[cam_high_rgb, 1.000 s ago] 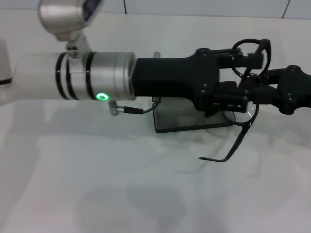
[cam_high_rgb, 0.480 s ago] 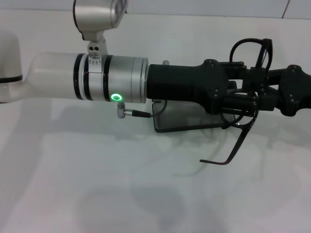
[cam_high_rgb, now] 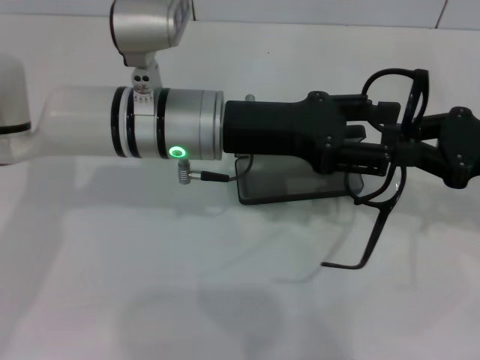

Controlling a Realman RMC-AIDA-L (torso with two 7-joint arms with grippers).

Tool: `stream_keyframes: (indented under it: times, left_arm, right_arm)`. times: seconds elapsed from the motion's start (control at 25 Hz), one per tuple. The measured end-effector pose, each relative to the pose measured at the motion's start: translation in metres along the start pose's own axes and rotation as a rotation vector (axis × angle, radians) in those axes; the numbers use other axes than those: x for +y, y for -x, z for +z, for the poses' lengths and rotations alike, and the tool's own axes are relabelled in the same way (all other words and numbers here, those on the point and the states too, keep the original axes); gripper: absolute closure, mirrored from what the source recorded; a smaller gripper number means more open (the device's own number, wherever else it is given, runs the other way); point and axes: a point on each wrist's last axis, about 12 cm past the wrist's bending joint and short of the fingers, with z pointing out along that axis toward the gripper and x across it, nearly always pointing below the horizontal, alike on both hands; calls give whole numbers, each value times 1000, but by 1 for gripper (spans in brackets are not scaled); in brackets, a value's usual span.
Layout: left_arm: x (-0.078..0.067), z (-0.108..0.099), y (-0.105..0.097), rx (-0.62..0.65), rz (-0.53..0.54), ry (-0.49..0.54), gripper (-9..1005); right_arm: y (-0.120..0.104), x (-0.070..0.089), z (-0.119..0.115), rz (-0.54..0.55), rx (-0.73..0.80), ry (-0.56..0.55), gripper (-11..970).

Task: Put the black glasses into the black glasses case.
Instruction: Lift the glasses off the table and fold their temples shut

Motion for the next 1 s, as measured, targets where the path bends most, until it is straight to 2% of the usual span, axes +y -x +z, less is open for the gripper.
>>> stream_keyframes:
  times: [0.16, 0.28, 0.44, 0.56, 0.64, 0.84, 1.0]
  left_arm:
    - [-2, -7, 0, -36, -6, 1, 199]
    - [-3, -21, -2, -74, -10, 28, 199]
    - [0, -42, -10, -75, -11, 117, 200]
    - [5, -50, -18, -45, -14, 194, 200]
    - [5, -51, -23, -18, -22, 211, 200]
    - [-4, -33, -34, 45, -4, 110, 200]
    - [-17, -10, -39, 82, 52, -37, 200]
  right_arm:
    - [-1, 0, -10, -2, -3, -29, 861]
    - [2, 0, -26, -11, -45, -69, 861]
    - [11, 7, -44, -36, -138, -68, 862]
    - [19, 12, -51, -61, -236, -60, 862]
    - [26, 15, -53, -83, -310, -42, 862]
    - [38, 15, -48, -120, -444, -58, 861]
    - [43, 3, -35, -113, -423, -108, 861]
